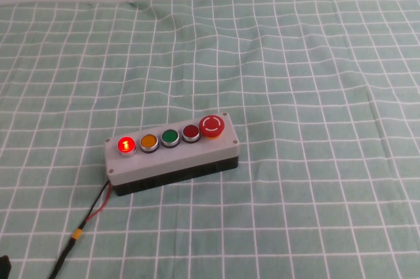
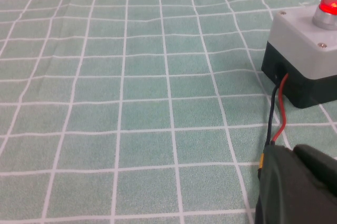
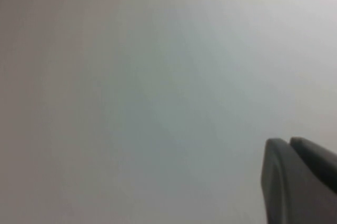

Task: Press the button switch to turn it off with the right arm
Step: Press the button to turn off

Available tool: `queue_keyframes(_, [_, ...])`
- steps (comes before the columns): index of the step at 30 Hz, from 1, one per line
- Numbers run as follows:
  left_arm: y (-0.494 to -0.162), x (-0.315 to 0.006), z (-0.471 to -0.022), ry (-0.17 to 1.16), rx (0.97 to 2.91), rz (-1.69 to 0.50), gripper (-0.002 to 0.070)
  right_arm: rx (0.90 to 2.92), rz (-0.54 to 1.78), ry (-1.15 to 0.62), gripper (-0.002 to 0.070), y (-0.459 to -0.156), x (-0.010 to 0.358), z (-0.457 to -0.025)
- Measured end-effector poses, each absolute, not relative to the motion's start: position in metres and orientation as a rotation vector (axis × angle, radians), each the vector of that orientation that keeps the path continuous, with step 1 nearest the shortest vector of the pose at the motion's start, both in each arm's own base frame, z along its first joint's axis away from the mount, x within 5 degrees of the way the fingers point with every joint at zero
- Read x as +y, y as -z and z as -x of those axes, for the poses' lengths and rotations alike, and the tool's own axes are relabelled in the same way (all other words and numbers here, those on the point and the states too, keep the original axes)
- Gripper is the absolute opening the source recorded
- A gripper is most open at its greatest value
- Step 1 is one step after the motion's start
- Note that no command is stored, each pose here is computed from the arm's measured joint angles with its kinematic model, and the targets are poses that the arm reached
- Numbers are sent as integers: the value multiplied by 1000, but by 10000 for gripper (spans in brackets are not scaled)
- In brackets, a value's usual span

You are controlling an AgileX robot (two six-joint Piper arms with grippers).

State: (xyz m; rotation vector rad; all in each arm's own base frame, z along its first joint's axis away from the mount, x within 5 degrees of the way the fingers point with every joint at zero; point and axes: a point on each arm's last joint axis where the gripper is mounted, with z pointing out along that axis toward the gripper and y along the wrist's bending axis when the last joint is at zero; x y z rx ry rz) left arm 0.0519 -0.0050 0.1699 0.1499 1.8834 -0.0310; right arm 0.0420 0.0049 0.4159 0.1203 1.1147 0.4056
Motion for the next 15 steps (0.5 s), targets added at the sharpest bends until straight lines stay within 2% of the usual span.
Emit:
queue_keyframes(4, [-170, -5, -52, 31, 1883, -150, -3, 1407, -107, -411, -16, -418, 15, -83])
queue_keyframes(7, [-170, -5, -52, 31, 1883, -150, -3, 1577, -71, -365, -16, -407, 20, -115])
queue_keyframes(11, [-170, -5, -52, 31, 1883, -150, -3, 1681, -32, -319, -16, -393, 24, -142])
queue_keyframes(15, [-170, -5, -52, 31, 1883, -150, -3, 1738, -118, -444, -16, -385, 30, -158])
